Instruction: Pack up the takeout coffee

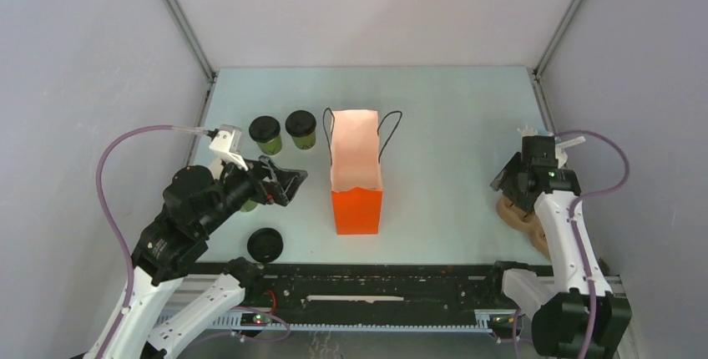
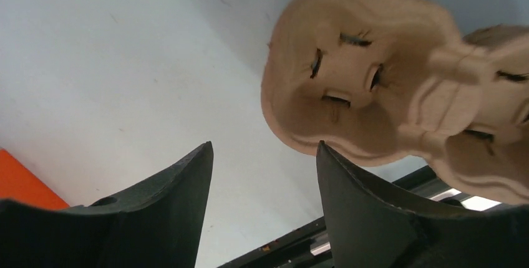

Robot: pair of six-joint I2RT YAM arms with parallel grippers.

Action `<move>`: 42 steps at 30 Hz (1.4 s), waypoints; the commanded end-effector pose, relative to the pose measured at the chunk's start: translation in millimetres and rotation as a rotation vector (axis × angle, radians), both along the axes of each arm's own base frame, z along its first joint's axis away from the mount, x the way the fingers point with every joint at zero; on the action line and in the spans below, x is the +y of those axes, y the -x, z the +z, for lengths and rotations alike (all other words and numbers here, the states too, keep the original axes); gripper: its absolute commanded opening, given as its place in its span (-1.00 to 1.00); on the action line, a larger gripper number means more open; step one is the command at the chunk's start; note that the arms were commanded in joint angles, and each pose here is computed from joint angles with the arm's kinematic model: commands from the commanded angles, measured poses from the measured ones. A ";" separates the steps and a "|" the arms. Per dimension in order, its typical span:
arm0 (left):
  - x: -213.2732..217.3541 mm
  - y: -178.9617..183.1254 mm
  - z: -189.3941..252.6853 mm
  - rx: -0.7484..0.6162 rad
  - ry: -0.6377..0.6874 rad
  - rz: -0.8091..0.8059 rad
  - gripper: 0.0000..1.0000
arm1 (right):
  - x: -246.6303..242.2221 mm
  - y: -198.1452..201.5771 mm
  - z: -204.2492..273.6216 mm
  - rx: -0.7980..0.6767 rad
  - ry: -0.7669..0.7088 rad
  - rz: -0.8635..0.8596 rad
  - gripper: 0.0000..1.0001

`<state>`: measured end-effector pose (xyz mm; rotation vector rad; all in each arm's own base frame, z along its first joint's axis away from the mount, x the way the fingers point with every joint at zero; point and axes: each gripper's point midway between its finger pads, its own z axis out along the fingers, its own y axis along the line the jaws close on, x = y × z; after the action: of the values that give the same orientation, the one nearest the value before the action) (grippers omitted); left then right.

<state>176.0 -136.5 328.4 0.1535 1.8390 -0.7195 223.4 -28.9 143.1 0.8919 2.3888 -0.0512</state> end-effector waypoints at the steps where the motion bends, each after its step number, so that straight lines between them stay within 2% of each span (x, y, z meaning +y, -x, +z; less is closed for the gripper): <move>1: -7.6 2.5 2.9 -0.026 0.008 -0.049 1.00 | -1.4 -26.3 -2.6 -0.115 -0.062 0.030 0.41; 6: -10.5 0.0 -2.0 -0.015 0.003 -0.055 1.00 | -15.4 -43.0 -16.6 -0.143 -0.126 -0.026 0.36; 11: -10.4 -2.5 -3.2 -0.020 -0.016 -0.055 1.00 | -29.0 -47.6 -38.5 -0.101 -0.117 -0.068 0.22; 15: -10.5 -3.7 -5.6 -0.019 -0.029 -0.057 1.00 | -37.9 -44.8 -51.0 -0.093 -0.103 -0.113 0.20; 18: -11.0 -4.3 -6.2 -0.018 -0.033 -0.058 1.00 | -40.5 -40.8 -58.7 -0.076 -0.098 -0.136 0.07; 21: -10.7 -4.2 -5.9 -0.018 -0.033 -0.057 1.00 | -41.7 -35.7 -59.7 -0.072 -0.088 -0.147 0.06; 24: -10.9 -4.4 -6.8 -0.013 -0.032 -0.056 1.00 | -42.0 -31.4 -57.2 -0.087 -0.076 -0.153 -0.07; 29: -12.3 -3.2 -5.8 -0.009 -0.024 -0.063 1.00 | -40.9 -25.8 -53.1 -0.104 -0.065 -0.158 -0.16; 34: -13.2 -2.3 -5.3 -0.007 -0.015 -0.067 1.00 | -39.8 -24.0 -47.6 -0.138 -0.061 -0.162 -0.18; 38: -13.4 -1.2 -5.3 -0.004 -0.009 -0.068 1.00 | -39.5 -24.5 -45.6 -0.157 -0.058 -0.158 -0.39; 42: -13.8 -0.6 -5.3 -0.004 -0.008 -0.072 1.00 | -37.4 -28.1 -47.6 -0.162 -0.072 -0.145 -0.36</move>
<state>176.8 -144.6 324.9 0.2080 1.8472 -0.7359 246.7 -65.3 93.9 1.0726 2.2078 0.0435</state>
